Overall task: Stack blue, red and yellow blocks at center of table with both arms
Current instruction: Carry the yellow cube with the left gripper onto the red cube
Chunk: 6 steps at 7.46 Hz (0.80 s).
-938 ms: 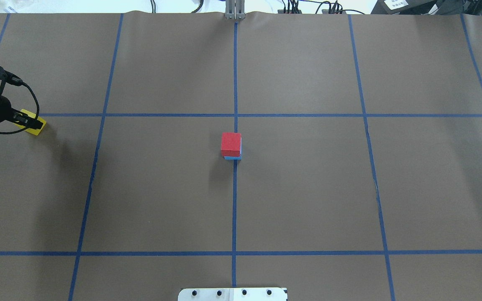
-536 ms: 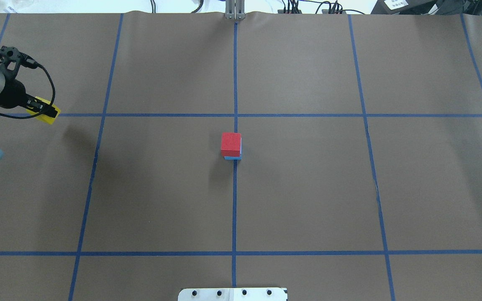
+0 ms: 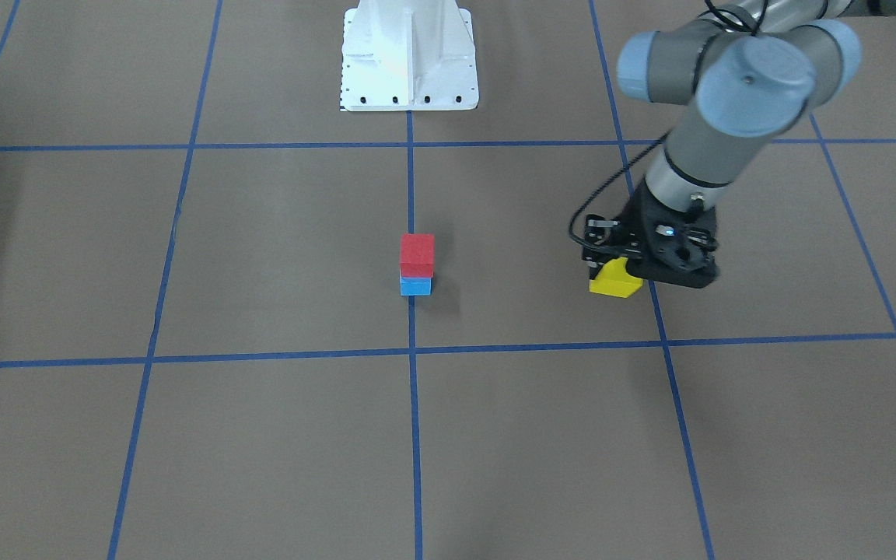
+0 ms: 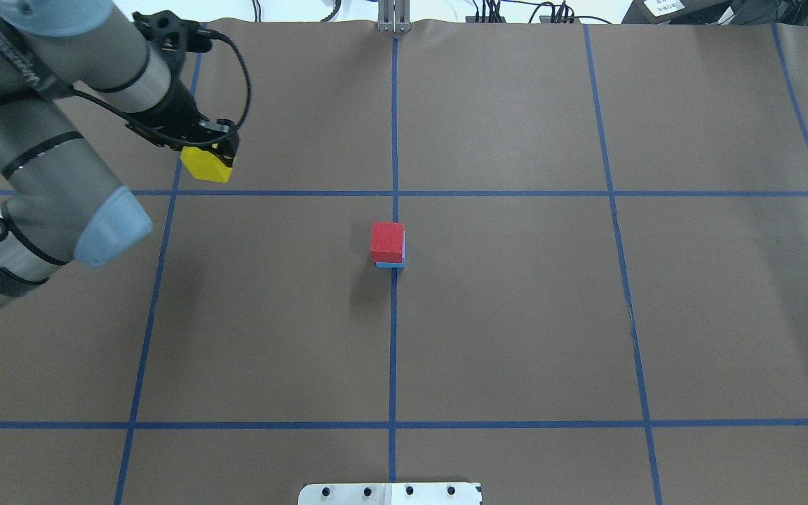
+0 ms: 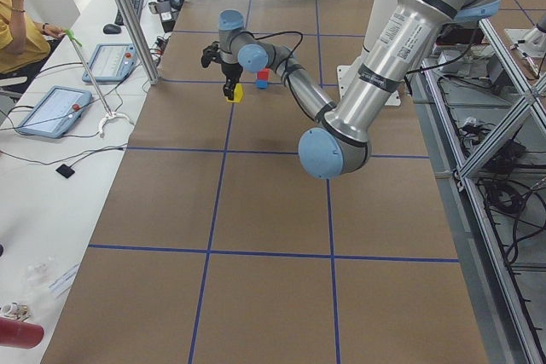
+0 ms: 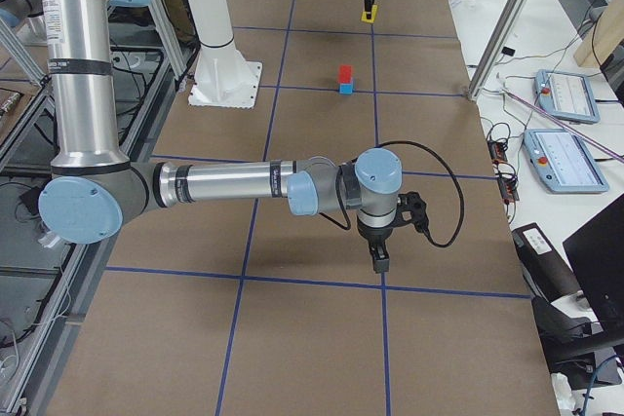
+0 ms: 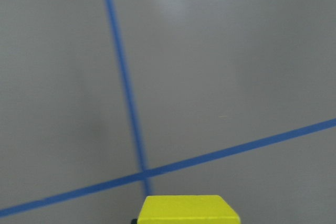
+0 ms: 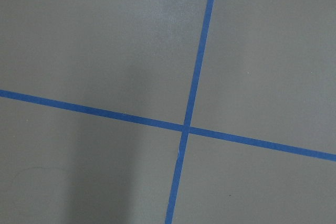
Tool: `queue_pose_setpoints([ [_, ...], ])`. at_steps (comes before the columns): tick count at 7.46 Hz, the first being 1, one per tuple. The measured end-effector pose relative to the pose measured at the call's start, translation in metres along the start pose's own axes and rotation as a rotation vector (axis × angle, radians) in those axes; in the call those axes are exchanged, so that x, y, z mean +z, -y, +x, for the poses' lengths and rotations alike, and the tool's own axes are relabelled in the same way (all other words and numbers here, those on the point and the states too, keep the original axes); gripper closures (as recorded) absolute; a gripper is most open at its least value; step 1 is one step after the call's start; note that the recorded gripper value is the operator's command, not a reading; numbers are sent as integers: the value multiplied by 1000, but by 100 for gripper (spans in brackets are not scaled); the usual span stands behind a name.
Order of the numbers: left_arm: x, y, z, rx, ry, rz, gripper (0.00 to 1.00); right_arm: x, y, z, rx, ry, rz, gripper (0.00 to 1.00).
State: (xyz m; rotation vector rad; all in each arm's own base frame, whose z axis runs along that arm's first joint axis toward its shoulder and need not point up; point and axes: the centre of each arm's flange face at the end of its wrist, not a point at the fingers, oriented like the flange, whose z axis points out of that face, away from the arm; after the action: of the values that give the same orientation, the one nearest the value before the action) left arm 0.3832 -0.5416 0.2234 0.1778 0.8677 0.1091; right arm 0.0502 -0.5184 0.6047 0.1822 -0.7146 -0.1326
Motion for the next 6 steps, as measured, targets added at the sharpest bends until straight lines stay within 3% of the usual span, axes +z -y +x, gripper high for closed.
queue_pose_setpoints([
  [2,17,-21,117,-72,17,-13,100,0,0,0,1,0,0,0],
  [3,28,-24,158,-91,32,-15,90,0,0,0,1,0,0,0],
  [4,37,-26,187,-101,41,-16,73,0,0,0,2,1,0,0],
  [6,45,-31,208,-99,46,-23,49,2,-1,1,3,3,-3,0],
])
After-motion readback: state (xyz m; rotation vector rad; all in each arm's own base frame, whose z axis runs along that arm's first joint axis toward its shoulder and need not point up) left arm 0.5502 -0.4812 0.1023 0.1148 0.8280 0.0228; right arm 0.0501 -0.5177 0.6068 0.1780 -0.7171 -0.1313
